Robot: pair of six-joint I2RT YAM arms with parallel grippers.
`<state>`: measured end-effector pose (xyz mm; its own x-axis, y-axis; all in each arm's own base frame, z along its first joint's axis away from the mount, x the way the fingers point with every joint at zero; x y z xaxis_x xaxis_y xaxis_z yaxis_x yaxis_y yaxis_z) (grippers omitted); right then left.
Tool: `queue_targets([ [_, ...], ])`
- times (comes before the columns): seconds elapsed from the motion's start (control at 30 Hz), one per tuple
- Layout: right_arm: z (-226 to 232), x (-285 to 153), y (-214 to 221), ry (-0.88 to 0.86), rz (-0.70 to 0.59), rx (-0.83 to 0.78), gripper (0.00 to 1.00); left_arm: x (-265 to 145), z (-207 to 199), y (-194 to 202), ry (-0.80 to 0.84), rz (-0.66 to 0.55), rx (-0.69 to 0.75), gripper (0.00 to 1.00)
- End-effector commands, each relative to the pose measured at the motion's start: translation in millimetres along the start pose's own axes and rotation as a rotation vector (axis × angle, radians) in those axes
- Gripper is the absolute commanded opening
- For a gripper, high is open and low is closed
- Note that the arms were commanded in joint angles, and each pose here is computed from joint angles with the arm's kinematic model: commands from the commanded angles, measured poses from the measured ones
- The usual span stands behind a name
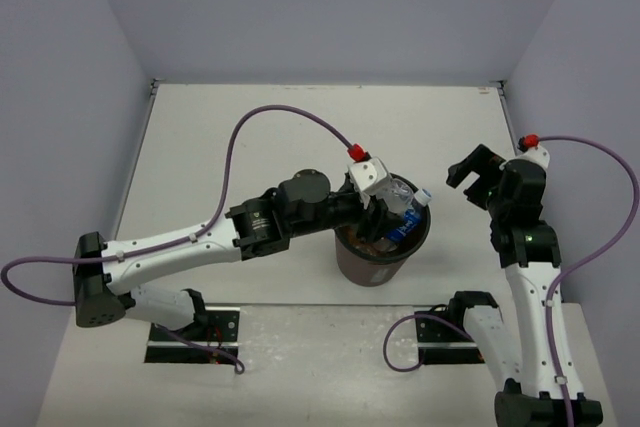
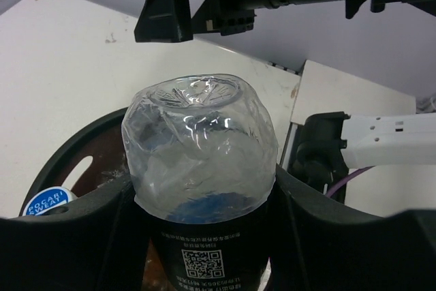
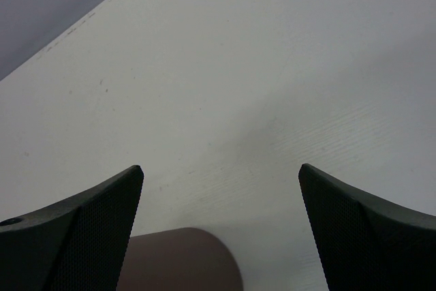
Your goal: Put the plastic bottles in the bin
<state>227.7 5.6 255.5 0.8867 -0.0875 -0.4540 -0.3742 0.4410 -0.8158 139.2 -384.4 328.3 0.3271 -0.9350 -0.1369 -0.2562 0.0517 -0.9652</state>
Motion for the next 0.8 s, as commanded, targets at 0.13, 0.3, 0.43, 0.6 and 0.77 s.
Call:
queue_targets([
  [0.13,-5,-3,1,0.018,-0.010,-0.025,0.99,11,7,-6,-0.057,-0.057,0.035,0.93],
  [0.3,-5,-3,0,0.017,-0.010,-0.025,0.99,4,12,-19,-0.105,-0.085,0.043,1.00],
  [0.43,-6,-2,0,0.025,-0.009,-0.025,0.99,-3,23,-53,-0.241,-0.130,0.018,1.00],
  [0.6,-7,1,-1,0.042,-0.008,-0.020,0.99,-25,67,-106,-0.509,-0.186,-0.044,1.00],
  [0.77,-8,-1,-3,0.051,-0.022,-0.014,0.99,-85,152,-127,-0.742,-0.246,-0.174,1.00],
])
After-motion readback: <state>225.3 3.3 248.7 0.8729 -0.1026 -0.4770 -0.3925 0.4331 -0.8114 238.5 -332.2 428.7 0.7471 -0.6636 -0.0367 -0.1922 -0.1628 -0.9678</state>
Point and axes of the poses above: each gripper's point midway between its finger pads, its own x axis out along the fingers, its own z axis along the line the jaws close on, y = z × x, the point moved 4 cm from there along -x, back along the fingers, and after that the axes turned 5 degrees about -x, right-handed, at the moved point
